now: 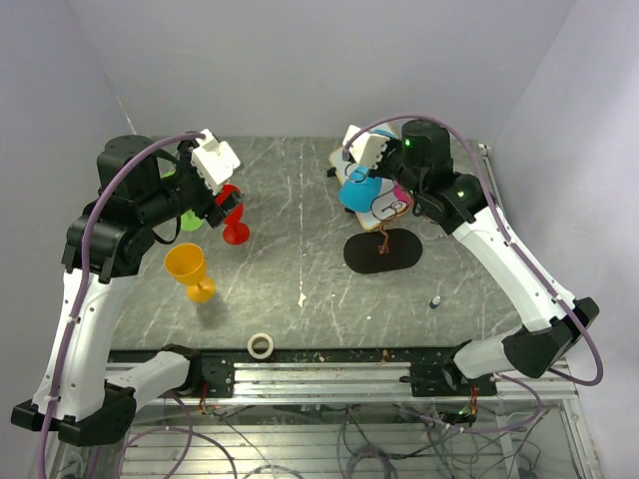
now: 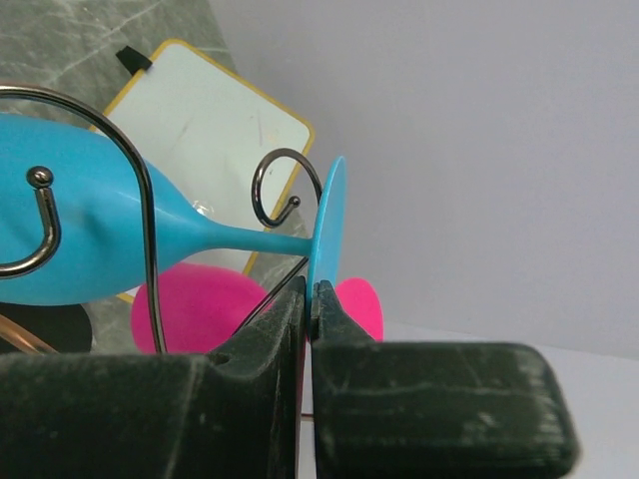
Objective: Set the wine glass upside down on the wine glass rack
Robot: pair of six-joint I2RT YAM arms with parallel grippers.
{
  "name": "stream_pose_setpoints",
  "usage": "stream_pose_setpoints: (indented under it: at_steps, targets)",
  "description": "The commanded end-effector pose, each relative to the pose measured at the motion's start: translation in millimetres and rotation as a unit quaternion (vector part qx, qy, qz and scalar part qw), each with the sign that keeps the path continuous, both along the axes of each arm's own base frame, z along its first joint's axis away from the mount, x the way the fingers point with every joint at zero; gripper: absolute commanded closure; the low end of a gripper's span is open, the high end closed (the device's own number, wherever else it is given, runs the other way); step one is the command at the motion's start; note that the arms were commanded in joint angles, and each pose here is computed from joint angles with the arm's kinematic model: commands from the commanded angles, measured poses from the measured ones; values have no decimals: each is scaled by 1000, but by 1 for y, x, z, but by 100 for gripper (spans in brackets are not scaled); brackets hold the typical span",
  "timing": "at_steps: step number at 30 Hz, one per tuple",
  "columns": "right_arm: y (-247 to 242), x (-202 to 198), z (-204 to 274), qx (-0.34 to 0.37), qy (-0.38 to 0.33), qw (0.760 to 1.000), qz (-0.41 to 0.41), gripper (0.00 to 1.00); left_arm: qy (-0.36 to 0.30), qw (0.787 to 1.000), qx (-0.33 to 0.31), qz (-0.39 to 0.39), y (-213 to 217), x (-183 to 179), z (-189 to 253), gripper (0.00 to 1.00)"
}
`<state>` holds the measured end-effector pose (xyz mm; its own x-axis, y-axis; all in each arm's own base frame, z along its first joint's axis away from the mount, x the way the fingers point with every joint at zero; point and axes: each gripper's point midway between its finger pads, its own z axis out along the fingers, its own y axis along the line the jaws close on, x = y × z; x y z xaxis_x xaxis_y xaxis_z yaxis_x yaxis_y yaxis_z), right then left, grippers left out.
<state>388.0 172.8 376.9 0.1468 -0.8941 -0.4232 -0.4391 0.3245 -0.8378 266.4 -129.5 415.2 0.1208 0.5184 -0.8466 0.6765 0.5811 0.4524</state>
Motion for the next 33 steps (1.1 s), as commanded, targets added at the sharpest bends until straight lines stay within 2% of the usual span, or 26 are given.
stream_pose_setpoints:
  at_steps: [1, 20, 33]
  targets:
    - [-11, 3, 12, -9, -29, 999, -19, 100, -18, 1000, -6, -11, -2, -3, 12, 10]
    - [-22, 27, 20, -44, -71, 994, -76, 100, -18, 1000, 1, -11, 0, -4, 9, 10]
    - [-5, 46, 19, -36, -78, 993, -80, 100, -21, 1000, 3, -16, -1, -6, 10, 10]
